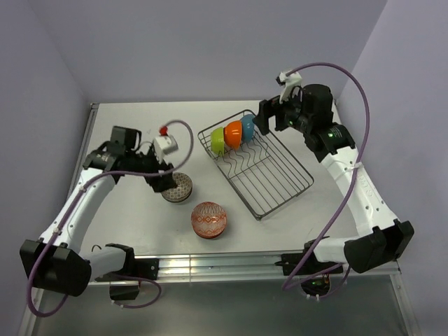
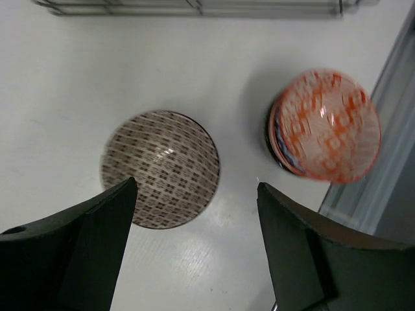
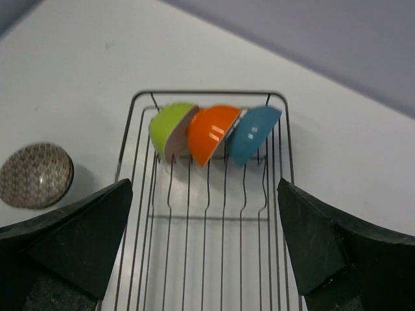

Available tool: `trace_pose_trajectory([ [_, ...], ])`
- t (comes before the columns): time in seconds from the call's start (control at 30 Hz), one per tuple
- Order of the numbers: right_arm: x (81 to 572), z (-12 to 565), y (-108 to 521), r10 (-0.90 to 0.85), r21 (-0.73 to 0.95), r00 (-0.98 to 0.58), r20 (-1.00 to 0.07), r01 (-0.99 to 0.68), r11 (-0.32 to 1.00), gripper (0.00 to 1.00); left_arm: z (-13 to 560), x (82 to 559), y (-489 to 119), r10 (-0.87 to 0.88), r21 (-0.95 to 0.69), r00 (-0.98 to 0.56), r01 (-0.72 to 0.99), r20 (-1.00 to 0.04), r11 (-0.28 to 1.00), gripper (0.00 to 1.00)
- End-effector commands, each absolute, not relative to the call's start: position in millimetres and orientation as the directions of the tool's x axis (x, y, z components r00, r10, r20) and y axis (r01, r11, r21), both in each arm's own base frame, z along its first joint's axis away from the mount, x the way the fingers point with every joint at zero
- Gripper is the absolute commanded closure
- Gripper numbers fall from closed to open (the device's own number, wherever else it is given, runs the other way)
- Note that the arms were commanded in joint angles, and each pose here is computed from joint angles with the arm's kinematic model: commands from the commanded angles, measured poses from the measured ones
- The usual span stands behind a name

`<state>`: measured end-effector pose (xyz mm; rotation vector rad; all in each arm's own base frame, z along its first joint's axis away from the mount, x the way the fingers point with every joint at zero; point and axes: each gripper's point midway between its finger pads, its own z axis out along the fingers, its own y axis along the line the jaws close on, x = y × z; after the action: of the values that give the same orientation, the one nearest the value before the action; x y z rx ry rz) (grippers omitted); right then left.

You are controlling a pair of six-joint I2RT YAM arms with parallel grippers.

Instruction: Load the bowls into the dish rack

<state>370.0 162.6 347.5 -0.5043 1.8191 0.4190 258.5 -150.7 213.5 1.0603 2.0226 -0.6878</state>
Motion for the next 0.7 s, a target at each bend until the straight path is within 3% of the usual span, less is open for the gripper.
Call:
trace_pose_trajectory([
  [0.0,341,320,163,-0.195,0.071,-0.335,-0.922,-0.64,0.765,0.0,172,218,-151,0.637,-0.013,-0.191,0.962,-0.747,0.273,0.21],
  [0.27,331,278,120,-0.1,0.283,-0.548,-0.831,-0.57,0.772,0.0,129,222,-147,0.74,0.153,0.102,0.988,-0.665,0.0,0.3],
  [0.67,333,252,111,-0.039,0.369,-0.629,-0.777,-0.504,0.78,0.0,85,232,-142,0.802,0.112,0.182,0.983,-0.568,-0.144,0.44],
])
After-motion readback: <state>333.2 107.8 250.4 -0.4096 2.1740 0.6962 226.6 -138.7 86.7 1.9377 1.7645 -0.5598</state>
